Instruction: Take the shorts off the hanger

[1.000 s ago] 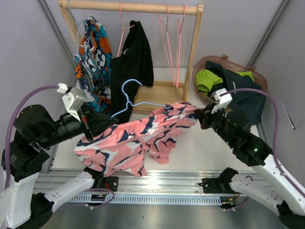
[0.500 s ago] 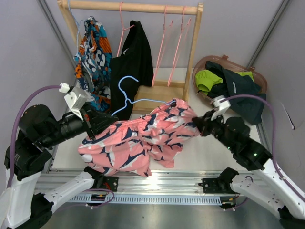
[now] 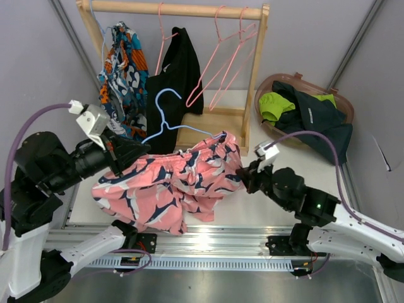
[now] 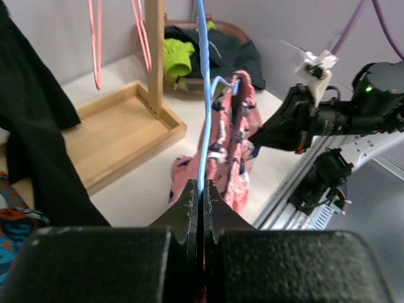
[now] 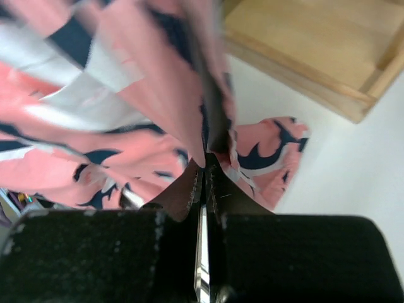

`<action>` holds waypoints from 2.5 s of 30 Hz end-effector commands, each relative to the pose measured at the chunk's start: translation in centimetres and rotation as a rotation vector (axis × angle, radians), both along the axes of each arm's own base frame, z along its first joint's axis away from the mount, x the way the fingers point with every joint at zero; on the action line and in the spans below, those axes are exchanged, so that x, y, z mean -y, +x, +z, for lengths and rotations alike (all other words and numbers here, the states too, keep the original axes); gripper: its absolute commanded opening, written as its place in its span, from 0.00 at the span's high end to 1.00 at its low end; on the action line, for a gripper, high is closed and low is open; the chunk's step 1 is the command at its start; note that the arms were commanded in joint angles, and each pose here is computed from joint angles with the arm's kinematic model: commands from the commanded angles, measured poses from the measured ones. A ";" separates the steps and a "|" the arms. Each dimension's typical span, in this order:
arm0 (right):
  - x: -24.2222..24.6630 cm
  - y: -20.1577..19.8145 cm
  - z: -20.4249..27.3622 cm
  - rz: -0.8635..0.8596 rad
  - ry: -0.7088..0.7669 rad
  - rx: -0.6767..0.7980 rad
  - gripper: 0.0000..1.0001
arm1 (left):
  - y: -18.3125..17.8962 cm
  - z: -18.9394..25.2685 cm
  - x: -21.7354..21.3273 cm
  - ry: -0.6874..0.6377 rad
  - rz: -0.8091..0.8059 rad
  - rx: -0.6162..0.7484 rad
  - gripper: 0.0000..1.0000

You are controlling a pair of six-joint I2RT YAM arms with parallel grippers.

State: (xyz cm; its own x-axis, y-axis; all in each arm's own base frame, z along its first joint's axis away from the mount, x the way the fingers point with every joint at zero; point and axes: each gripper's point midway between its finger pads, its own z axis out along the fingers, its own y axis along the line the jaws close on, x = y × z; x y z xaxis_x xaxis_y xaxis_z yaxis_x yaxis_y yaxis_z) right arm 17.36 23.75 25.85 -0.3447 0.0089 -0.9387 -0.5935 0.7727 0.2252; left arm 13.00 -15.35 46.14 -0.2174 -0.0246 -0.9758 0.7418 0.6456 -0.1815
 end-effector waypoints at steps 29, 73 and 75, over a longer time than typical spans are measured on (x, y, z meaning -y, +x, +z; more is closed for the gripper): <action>15.1 7.4 6.9 -0.542 0.027 0.062 1.00 | -3.1 6.2 -3.5 -0.101 0.050 0.244 1.00; 26.2 14.9 32.8 -0.976 -0.039 0.365 1.00 | 17.7 -8.1 -10.5 0.465 0.932 -0.238 1.00; 28.2 16.0 34.6 -1.055 -0.013 0.418 1.00 | 18.2 -7.9 -10.3 0.456 0.934 -0.239 1.00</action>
State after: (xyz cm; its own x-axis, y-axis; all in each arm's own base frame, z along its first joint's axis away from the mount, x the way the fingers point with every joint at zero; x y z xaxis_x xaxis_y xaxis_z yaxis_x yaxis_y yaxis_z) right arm 34.24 -1.19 56.23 0.0277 0.1286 -0.9913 0.2207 0.9664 0.1315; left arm 29.94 -4.75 37.00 -0.5222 0.1239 -0.8438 -0.0804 0.9778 0.1933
